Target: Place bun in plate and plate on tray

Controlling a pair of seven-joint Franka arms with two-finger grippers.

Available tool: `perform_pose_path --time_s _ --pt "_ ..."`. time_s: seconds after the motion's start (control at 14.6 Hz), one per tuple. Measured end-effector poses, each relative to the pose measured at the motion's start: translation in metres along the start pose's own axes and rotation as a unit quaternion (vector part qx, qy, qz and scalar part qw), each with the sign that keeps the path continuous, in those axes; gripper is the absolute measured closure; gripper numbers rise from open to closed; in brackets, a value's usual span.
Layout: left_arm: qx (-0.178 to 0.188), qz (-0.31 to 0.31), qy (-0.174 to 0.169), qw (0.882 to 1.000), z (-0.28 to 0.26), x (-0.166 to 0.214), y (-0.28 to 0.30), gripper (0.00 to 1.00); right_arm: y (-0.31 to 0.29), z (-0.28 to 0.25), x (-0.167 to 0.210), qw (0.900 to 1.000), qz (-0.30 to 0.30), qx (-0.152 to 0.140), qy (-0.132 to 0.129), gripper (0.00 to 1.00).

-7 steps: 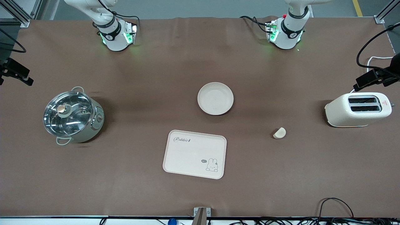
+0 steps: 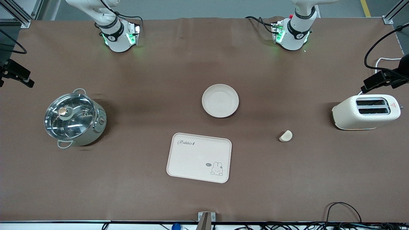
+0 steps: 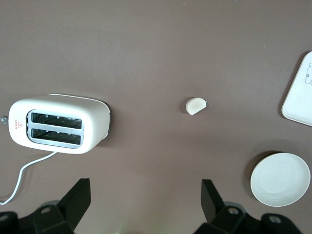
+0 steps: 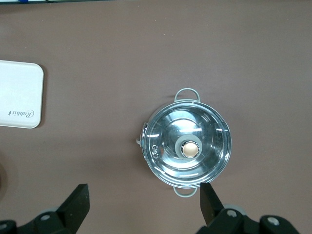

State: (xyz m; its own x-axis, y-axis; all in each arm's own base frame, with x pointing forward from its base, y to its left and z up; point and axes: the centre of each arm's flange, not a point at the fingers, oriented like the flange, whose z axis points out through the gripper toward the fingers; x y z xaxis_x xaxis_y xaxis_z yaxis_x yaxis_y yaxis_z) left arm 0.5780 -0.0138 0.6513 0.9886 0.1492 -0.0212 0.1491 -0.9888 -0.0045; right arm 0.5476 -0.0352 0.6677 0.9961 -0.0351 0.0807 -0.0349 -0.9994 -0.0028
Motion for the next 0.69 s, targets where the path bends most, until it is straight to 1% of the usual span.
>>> perform_pose_path --time_s 0.21,0.34,0.48,0.69 --pt "0.0 0.004 -0.004 1.0 0.004 0.001 0.005 0.0 0.0 0.0 0.0 1.0 0.0 0.0 0.0 0.0" --pt "0.001 0.004 -0.014 1.0 0.014 0.006 0.005 0.0 0.0 0.0 0.0 1.0 0.0 0.0 0.0 0.0" --pt "0.002 0.003 -0.023 1.0 0.029 0.015 0.004 0.0 0.0 0.0 0.0 1.0 0.0 0.0 0.0 0.0" --pt "-0.004 0.001 -0.019 1.0 0.058 0.038 0.005 0.0 0.0 0.0 0.0 1.0 0.0 0.0 0.0 0.0"
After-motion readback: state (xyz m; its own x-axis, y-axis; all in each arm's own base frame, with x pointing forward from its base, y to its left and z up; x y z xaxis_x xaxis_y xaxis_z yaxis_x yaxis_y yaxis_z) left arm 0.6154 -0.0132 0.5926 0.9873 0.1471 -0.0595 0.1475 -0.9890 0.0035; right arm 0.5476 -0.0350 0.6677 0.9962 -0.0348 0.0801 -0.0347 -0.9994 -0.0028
